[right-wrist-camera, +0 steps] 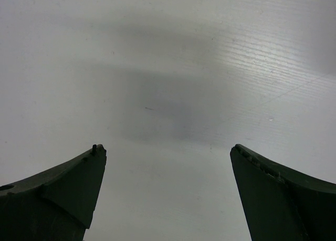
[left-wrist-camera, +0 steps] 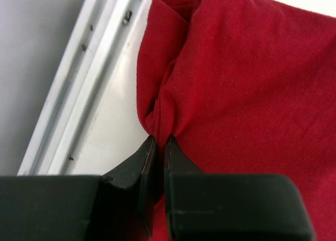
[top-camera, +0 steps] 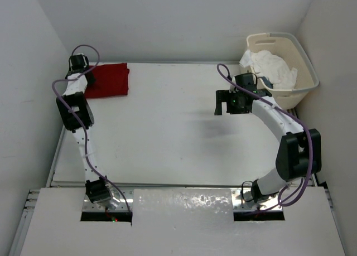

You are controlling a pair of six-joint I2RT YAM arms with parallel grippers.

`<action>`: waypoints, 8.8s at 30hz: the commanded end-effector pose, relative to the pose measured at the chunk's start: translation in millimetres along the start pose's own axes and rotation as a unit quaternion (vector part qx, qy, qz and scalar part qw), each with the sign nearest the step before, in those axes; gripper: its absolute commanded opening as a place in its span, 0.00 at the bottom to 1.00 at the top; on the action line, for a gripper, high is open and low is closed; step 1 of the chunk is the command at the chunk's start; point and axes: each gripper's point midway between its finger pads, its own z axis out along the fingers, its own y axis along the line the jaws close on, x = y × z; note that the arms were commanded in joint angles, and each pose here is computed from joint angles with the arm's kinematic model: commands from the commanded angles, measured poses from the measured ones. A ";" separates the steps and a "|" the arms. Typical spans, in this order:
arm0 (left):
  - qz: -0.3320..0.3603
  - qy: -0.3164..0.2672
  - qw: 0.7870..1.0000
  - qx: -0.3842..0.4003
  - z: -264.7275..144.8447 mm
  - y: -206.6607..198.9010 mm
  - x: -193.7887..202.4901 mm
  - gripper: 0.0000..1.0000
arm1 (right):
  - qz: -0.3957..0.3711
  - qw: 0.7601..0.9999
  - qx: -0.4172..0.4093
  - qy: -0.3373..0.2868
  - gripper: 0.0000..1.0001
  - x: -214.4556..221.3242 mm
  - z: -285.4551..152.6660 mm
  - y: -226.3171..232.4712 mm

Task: Fold and stack the t-shirts
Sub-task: Put the neatly folded tshirt into the corner of the board with the left arm, then grab crumpled tshirt from bin with the right arm, then move the tshirt to the center of the board, then flatten out the tshirt

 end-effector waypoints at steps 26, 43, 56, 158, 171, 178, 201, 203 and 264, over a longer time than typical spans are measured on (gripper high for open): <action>-0.096 -0.187 0.975 -0.067 -231.0 34.5 -162.6 1.00 | -0.022 0.997 0.009 -0.071 0.99 -30.8 -46.3 1.7; -0.116 -0.121 0.970 0.176 -369.9 -130.8 20.3 1.00 | 0.063 0.975 0.103 -0.187 0.99 -137.2 -91.9 -61.9; -0.093 -0.147 0.969 0.175 -364.6 -132.9 15.6 1.00 | 0.208 0.881 0.331 -0.267 0.99 -253.8 -62.8 -263.5; -0.167 0.047 0.976 0.134 -383.2 -81.5 183.1 1.00 | 0.003 0.989 -0.022 -0.147 0.99 -5.7 -13.8 -25.2; -0.112 0.274 0.944 0.149 -371.1 -132.0 363.3 1.00 | -0.041 0.999 -0.025 -0.019 0.99 91.3 11.7 22.2; -0.073 0.220 0.969 0.083 -314.8 -147.8 338.3 1.00 | -0.034 0.999 -0.033 0.009 0.99 107.9 37.5 43.2; -0.071 0.137 0.988 -0.011 -297.2 -123.3 213.3 1.00 | -0.022 0.999 0.043 0.012 0.00 69.2 64.4 31.4; -0.090 0.145 0.985 -0.028 -296.4 -108.0 226.0 1.00 | -0.028 0.998 0.048 0.021 0.00 72.2 60.4 29.2; -0.267 -0.559 0.715 0.325 -806.0 23.1 -90.1 0.00 | -0.053 0.756 0.105 -0.644 0.00 -127.7 -541.1 23.2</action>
